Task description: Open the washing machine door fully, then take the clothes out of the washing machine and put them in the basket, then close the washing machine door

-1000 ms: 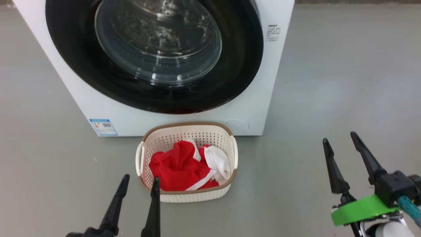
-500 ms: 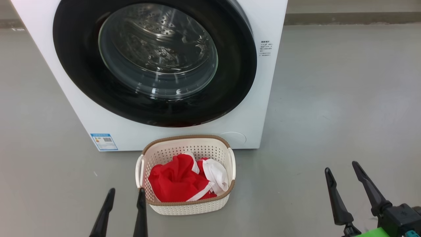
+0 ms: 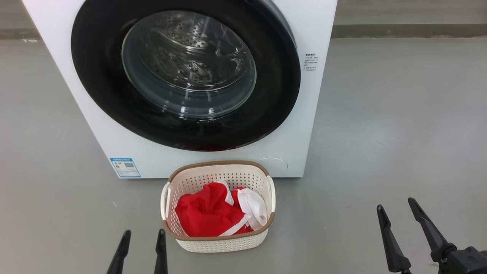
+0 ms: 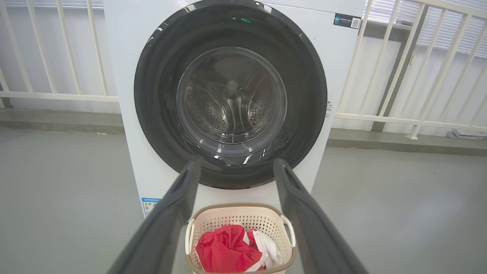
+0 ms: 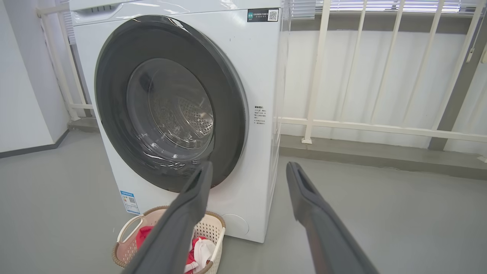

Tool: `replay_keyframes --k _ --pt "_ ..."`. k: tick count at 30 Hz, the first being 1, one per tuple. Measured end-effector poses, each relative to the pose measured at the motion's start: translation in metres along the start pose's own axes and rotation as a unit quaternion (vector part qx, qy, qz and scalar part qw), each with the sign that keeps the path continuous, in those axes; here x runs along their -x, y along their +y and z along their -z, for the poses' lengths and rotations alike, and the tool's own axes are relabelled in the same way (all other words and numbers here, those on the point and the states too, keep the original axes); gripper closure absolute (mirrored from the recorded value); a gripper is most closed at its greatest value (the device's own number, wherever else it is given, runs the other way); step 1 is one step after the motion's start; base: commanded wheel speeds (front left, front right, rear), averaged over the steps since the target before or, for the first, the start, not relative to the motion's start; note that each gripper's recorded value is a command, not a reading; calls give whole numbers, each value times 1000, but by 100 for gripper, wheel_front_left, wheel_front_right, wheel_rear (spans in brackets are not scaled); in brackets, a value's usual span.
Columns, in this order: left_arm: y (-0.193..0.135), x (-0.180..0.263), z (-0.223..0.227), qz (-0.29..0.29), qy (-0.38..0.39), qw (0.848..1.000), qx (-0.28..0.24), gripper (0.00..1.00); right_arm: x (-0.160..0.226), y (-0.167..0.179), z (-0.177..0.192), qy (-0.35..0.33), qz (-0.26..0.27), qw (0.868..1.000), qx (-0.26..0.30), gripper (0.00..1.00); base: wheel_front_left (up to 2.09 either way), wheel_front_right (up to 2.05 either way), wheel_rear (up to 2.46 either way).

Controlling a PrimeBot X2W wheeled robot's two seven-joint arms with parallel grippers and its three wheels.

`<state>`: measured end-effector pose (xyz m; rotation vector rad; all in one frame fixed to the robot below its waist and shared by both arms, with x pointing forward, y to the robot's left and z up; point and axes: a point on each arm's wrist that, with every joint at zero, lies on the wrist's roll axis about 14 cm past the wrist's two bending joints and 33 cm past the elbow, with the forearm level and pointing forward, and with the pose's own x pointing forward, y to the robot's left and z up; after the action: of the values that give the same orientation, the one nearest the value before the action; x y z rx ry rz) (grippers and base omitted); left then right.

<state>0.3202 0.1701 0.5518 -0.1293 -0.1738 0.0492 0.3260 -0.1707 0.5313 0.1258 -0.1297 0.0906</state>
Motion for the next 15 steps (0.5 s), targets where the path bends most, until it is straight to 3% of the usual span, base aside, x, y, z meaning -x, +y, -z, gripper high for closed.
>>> replay_keyframes --k 15 --pt "-4 3 -1 8 -4 1000 4 0 -2 3 -3 -3 -5 1000 0 0 0 0 0"
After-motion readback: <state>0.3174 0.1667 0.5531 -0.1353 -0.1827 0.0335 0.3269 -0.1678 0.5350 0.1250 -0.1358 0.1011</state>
